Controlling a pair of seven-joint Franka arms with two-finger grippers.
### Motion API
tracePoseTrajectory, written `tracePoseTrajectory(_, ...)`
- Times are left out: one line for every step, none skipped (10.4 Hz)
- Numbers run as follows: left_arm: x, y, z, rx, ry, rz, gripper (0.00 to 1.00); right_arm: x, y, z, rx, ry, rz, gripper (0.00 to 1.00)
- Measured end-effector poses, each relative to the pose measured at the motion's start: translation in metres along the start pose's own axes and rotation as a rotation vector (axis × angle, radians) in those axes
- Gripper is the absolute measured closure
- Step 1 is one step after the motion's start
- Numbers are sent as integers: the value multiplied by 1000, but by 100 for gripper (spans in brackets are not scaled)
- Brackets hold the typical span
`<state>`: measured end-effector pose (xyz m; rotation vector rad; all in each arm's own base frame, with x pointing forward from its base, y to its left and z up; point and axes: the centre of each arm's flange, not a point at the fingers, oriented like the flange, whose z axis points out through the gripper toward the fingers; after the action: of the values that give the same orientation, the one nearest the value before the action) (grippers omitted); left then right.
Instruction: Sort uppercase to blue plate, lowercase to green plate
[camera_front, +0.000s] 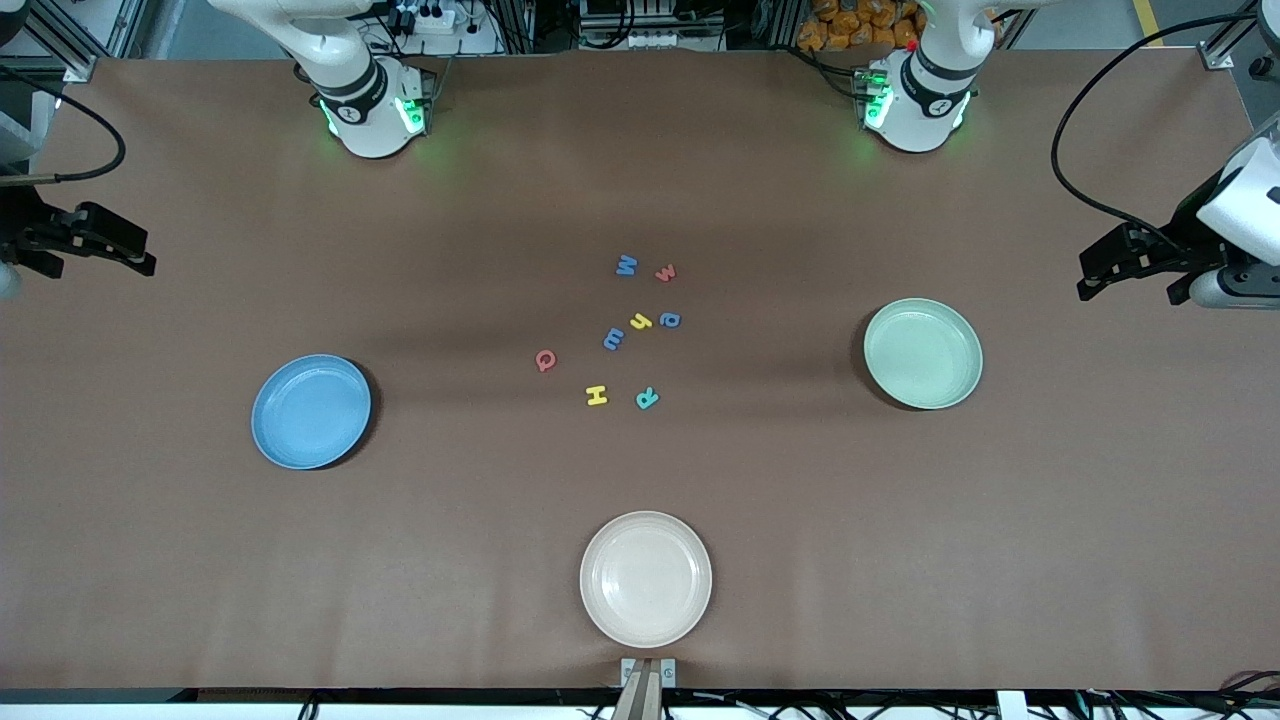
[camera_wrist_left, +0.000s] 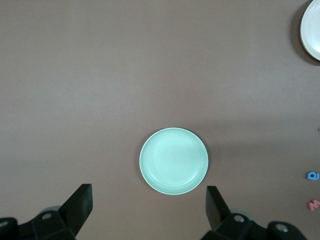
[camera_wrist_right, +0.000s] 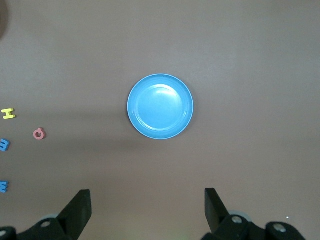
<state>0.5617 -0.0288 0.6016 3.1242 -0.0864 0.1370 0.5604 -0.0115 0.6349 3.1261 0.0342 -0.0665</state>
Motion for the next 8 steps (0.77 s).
tracePoseTrajectory(0,0,0,0,0,0,0,0,1,0,-1,1,1,0)
tracePoseTrajectory(0,-1,0,0,0,-1,0,0,4,0,-1,3,8,0)
tracePoseTrajectory(0,-1,0,0,0,-1,0,0,12,0,0,3,21,0)
tracePoseTrajectory(0,-1,0,0,0,-2,0,-1,17,0,0,3,29,0)
tracePoseTrajectory(0,-1,0,0,1,-2,0,-1,17,0,0,3,30,0)
tracePoseTrajectory(0,-3,0,0,1,-5,0,-1,16,0,1,3,28,0)
tracePoseTrajectory(0,-7,0,1,1,-12,0,-1,16,0,1,2,28,0)
tracePoseTrajectory(0,-9,0,1,1,-16,0,-1,16,0,1,2,28,0)
